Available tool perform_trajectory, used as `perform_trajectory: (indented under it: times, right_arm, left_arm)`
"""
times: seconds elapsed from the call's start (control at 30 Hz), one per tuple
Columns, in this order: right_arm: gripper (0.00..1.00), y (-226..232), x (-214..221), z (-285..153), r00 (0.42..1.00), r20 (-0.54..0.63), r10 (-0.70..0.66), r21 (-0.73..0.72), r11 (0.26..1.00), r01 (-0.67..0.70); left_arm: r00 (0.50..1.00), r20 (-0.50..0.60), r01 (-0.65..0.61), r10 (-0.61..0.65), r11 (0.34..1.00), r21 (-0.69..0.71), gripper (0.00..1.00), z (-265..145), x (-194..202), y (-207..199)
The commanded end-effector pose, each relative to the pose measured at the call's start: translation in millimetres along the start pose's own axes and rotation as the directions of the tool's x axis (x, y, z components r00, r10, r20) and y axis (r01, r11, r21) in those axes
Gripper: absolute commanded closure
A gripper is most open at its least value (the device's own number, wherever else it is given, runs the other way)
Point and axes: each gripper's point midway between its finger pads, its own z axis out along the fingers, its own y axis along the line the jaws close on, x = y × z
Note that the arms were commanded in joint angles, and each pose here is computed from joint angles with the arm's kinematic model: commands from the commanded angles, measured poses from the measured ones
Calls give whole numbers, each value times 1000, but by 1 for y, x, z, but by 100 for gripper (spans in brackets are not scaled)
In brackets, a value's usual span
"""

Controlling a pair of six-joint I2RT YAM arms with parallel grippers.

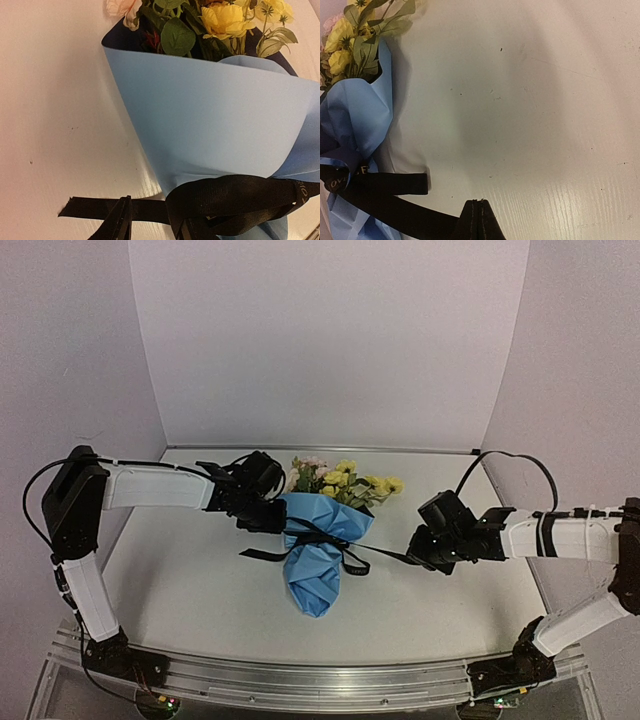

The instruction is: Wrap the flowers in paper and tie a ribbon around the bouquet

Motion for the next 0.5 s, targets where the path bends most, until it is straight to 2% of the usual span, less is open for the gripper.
perform_trajectory:
  times: [0.0, 0.47]
  right_arm:
    - [100, -9, -7, -9, 999, 49, 4, 25, 1000, -6]
    - [100, -22, -8, -17, 997, 74, 11, 46, 999, -15]
  left_arm:
    - [998, 21, 58, -57, 998, -32, 68, -9, -10, 5]
    - [995, 60, 81, -77, 995, -64, 67, -20, -14, 11]
